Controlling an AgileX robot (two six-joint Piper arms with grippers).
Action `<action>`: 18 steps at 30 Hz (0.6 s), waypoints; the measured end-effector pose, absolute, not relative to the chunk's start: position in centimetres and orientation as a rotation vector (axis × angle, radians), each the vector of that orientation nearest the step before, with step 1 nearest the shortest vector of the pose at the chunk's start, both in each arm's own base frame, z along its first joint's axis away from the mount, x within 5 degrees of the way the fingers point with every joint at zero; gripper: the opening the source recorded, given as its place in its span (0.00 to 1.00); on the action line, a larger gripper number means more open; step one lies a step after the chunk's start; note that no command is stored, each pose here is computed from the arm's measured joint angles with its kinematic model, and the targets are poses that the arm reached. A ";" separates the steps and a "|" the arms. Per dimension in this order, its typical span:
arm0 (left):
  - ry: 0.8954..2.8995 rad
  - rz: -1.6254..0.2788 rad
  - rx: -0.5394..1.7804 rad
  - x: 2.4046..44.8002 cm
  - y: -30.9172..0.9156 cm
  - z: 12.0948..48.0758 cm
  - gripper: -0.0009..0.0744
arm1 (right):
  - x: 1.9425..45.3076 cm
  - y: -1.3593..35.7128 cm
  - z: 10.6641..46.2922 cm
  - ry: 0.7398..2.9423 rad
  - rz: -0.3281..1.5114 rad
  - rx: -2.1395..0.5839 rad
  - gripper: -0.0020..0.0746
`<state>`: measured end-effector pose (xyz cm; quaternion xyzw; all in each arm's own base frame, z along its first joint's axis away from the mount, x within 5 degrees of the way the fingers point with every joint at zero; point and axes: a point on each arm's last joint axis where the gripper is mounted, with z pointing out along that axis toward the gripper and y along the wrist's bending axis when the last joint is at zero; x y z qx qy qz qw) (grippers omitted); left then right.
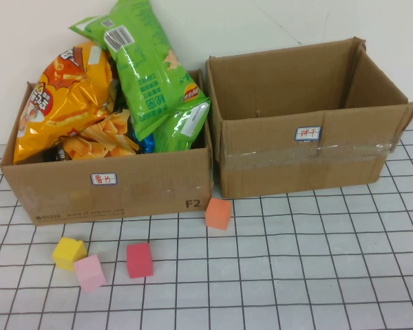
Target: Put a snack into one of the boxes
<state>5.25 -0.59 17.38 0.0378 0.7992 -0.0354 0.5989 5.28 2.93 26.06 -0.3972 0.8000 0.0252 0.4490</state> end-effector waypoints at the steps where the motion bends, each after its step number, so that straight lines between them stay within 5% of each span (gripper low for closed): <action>1: 1.854 -0.088 0.080 5.3 -0.6 17.4 0.01 | 5.3 2.9 26.1 1.979 0.062 -0.983 0.03; 18: 1.857 -0.074 0.091 5.2 -0.6 17.4 0.01 | 5.3 2.9 26.1 1.979 0.062 -0.983 0.03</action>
